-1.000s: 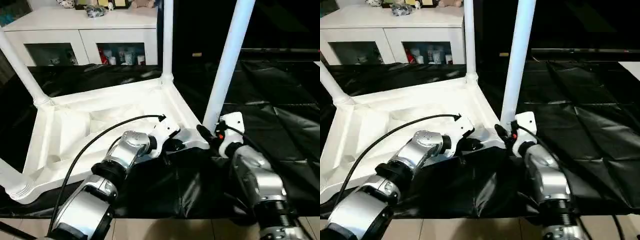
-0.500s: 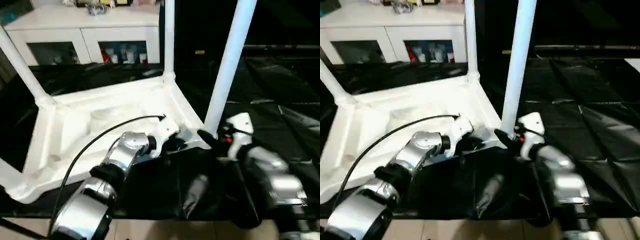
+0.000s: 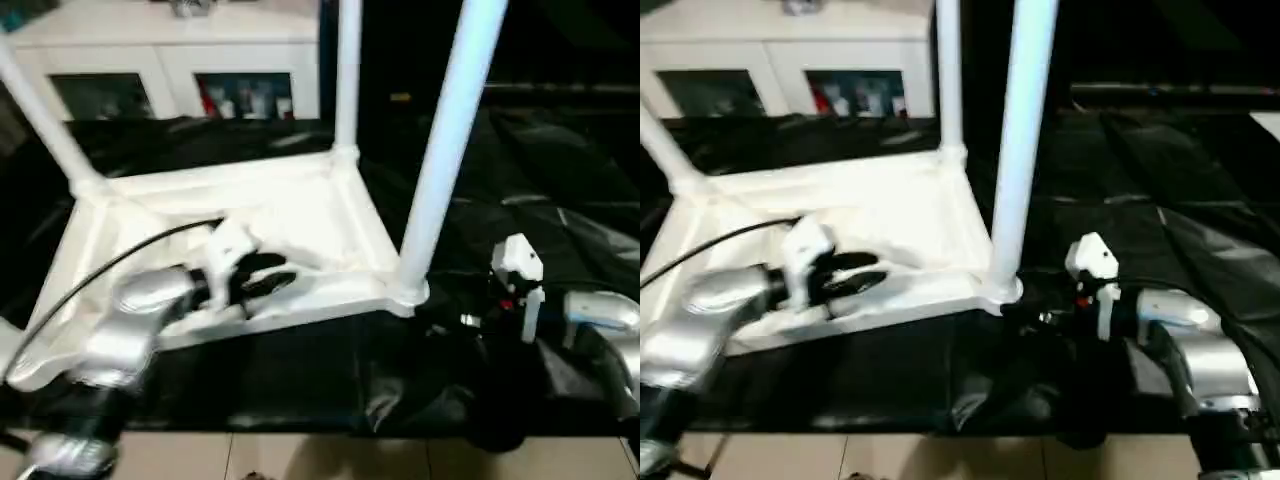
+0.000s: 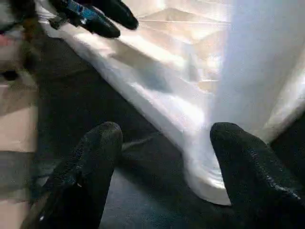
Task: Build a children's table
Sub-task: Rotate table base
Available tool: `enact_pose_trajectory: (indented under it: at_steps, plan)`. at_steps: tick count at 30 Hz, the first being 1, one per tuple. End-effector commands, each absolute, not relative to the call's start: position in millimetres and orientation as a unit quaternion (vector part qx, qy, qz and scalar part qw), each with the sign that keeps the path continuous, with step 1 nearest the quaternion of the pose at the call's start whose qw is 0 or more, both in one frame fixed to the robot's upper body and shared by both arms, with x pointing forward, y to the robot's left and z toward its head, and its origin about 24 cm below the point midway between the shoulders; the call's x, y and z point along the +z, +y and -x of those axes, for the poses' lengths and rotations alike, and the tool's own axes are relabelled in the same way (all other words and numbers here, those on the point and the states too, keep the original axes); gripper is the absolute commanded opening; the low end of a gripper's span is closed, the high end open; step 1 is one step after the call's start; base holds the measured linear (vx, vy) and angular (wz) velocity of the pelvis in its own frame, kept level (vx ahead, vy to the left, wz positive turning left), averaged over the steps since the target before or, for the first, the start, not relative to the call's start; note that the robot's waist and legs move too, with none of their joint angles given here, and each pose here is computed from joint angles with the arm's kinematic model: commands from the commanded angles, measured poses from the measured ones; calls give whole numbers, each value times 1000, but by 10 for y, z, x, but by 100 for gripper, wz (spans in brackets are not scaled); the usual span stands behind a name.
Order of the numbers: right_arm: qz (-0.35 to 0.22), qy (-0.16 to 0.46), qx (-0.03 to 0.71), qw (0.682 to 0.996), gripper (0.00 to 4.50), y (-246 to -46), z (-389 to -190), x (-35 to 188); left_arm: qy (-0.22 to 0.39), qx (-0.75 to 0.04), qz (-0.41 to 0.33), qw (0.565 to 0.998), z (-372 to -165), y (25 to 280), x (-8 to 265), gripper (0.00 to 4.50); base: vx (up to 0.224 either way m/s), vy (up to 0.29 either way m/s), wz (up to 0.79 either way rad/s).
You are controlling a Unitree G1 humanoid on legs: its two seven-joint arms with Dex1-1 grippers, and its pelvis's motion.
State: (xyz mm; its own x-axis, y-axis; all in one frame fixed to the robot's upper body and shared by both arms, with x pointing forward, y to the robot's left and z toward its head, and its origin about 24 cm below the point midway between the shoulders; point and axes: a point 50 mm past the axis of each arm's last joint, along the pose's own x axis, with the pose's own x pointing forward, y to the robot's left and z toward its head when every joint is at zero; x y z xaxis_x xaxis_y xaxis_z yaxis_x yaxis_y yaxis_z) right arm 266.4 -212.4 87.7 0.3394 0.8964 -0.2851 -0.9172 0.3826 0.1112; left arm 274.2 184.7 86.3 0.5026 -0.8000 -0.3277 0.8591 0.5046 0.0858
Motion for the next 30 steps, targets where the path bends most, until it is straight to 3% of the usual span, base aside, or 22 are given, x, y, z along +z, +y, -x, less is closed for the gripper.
enact_pose_trajectory:
  at_steps: [1,4,9,12,18,19,25,27,30]
  plan:
    - [25,155,575,803,328,-2137,-2619,934,128,-490,-103,856,-2659,1912,936,209,0,0,0]
    - [6,166,597,785,328,-2132,-2572,958,160,-488,-91,854,-2485,2047,938,237,0,0,0]
    - [-9,139,591,794,328,-1882,-2672,887,209,-481,-81,847,-2263,2191,934,279,0,0,0]
    - [-63,125,555,820,302,-1457,-2837,698,248,-462,-82,848,-2127,2311,955,291,0,0,0]
    - [-108,112,516,842,252,-1100,-2951,592,288,-445,-89,843,-2023,2420,956,342,0,0,0]
    - [-117,106,481,862,252,-1040,-3014,577,291,-439,-92,845,-2014,2434,957,342,0,0,0]
    - [-153,92,333,926,201,-1019,-3244,547,291,-423,-94,853,-2014,2422,940,385,0,0,0]
    - [-166,84,255,949,181,-1103,-3349,548,292,-408,-96,860,-2014,2432,901,399,0,0,0]
    - [-169,81,197,962,157,-1213,-3422,550,298,-392,-99,865,-1998,2467,847,424,0,0,0]
